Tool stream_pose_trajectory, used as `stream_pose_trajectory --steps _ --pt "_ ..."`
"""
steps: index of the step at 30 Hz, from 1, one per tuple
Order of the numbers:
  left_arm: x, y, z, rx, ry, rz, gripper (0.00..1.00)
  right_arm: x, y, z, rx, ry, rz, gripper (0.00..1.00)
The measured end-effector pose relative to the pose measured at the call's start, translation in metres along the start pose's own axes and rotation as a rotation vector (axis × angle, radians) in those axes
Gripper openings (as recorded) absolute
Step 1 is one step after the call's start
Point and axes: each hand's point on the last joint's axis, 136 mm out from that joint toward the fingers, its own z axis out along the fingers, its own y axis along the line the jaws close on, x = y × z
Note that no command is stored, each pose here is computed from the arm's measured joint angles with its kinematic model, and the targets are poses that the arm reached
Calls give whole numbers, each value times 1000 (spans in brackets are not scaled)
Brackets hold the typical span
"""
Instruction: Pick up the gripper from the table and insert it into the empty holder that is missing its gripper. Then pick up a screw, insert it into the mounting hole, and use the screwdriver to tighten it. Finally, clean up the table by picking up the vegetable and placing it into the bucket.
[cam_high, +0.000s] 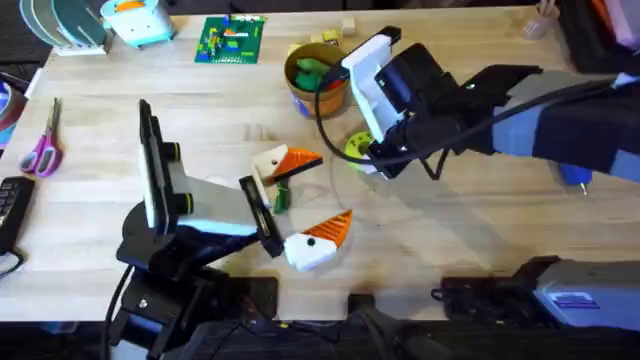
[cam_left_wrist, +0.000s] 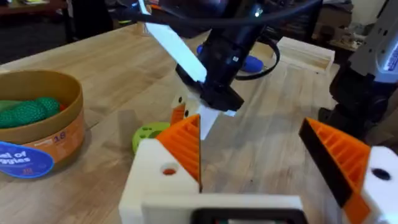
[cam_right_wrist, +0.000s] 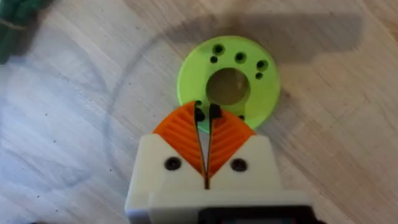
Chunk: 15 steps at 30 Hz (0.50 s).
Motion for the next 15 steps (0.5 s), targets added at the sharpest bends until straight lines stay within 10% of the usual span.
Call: stream_pose_trajectory --steps 15 --pt "0 0 0 0 0 0 993 -2 -8 -27 28 -48 33 7"
